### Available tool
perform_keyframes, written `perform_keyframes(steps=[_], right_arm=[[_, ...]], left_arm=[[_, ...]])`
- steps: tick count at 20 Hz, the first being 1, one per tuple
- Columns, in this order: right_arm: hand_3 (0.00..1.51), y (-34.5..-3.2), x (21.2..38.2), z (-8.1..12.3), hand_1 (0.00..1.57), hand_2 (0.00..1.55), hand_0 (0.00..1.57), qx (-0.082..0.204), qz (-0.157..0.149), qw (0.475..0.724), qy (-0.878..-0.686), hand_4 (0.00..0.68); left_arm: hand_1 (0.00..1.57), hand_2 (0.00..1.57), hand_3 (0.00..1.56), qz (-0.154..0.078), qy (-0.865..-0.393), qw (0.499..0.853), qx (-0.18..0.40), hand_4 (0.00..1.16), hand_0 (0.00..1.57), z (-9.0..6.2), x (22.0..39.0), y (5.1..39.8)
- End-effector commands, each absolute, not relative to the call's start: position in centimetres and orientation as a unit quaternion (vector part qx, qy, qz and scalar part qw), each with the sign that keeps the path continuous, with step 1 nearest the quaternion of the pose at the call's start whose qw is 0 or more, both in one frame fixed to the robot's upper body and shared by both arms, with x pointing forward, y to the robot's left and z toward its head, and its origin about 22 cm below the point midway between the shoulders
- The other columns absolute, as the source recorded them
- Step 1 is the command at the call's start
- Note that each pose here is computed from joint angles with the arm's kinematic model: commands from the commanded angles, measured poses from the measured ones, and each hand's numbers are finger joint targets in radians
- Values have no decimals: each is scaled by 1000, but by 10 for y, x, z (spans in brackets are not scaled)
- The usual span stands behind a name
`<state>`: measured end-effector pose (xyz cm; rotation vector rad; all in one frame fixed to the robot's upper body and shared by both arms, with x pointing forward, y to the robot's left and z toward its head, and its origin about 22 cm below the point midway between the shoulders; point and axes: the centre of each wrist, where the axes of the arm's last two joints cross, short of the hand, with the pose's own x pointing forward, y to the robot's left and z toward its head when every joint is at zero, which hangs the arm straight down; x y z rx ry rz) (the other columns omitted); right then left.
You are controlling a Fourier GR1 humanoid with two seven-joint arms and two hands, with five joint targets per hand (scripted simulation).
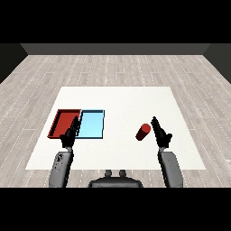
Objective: Pick the red can and put it in the red box
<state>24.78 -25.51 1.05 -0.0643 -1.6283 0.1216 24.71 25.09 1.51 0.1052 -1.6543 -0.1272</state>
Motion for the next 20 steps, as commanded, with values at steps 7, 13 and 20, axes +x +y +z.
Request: perform_keyframes(steps=[7,13,20], right_arm=[[0,-343,246,27,0,0,0,-6,9,598,-801,0],[0,-392,245,11,0,0,0,11,3,577,-817,0],[0,-406,240,-8,0,0,0,15,11,575,-818,0]], left_arm=[[0,0,0,-4,-827,562,3,0,0,43,256,236],[0,0,0,-5,-843,537,-1,0,0,11,236,249],[0,0,0,-6,-847,532,-9,0,0,3,253,250]])
